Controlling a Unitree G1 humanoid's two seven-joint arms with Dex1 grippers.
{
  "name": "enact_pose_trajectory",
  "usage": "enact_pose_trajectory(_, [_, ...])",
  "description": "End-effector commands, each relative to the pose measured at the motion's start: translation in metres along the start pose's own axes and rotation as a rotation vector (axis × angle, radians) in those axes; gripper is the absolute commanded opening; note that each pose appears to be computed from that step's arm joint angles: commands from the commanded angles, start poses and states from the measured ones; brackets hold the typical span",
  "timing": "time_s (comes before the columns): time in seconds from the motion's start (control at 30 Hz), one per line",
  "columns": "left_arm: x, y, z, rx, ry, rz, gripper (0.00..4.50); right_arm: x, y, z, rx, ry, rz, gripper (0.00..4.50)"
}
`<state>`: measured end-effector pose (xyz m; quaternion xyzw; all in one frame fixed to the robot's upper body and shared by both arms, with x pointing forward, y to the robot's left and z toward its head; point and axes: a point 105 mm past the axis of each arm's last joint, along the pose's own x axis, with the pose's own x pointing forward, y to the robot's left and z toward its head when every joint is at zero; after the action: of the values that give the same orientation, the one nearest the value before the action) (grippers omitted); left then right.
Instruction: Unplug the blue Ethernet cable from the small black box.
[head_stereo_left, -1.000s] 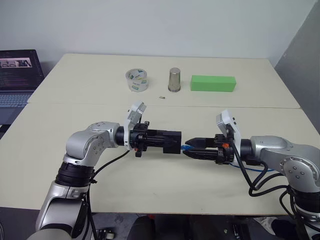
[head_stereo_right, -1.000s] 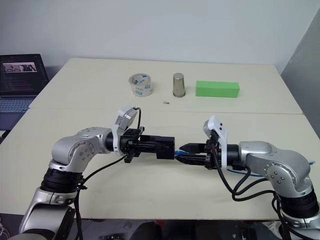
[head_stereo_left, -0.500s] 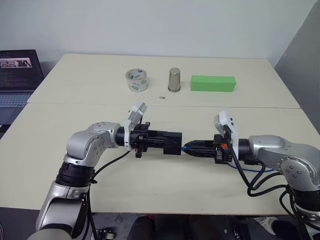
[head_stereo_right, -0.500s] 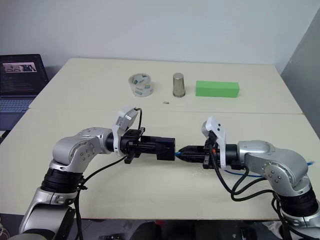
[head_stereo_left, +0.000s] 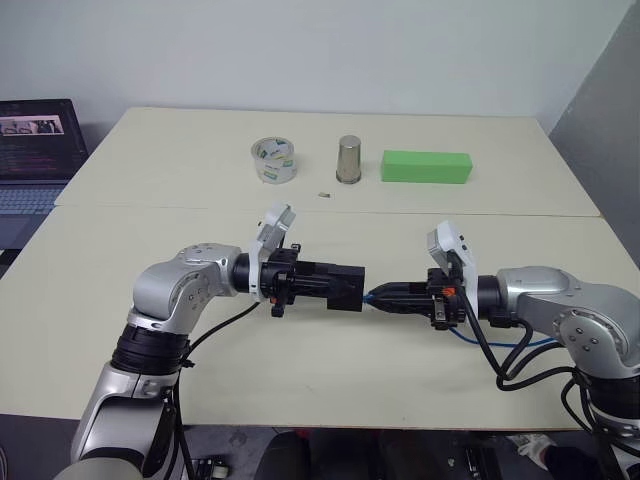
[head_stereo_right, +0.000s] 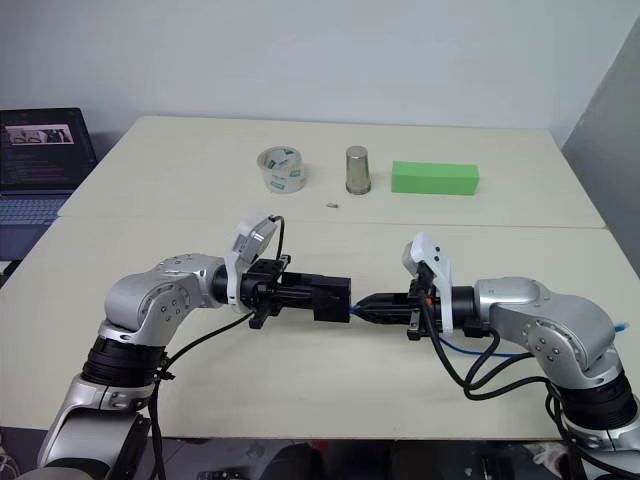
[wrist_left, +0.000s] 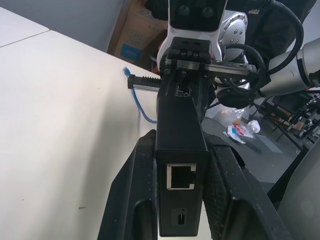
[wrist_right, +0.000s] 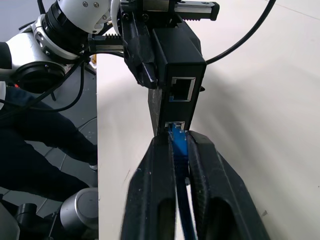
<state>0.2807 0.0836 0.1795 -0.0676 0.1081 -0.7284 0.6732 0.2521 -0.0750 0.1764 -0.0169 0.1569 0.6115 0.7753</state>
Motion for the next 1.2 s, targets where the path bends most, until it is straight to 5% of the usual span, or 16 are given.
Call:
enact_pose_trajectory(0.03, [0.003,-0.006,0.009,0.060,-0.002,-0.027,0.80,-0.004,0.003,0.010,0.008,-0.043,0.011,1.60])
enact_pose_trajectory(0.13, [0.003,-0.006,0.009,0.061,-0.001,-0.026,0.80,-0.005,0.007,0.012,0.037,-0.054,0.026,2.03])
enact_pose_trajectory(0.77, [0.005,-0.007,0.011,0.065,-0.004,-0.025,0.80,0.002,0.004,0.001,0.025,-0.010,0.004,2.03])
enact_pose_trajectory(1.07, [0.005,-0.008,0.010,0.065,0.006,-0.033,0.80,-0.001,0.004,0.004,0.037,-0.022,0.016,0.21])
enact_pose_trajectory(1.2, [0.005,-0.009,0.008,0.066,0.013,-0.039,0.80,-0.001,0.005,0.004,0.039,-0.019,0.023,0.01])
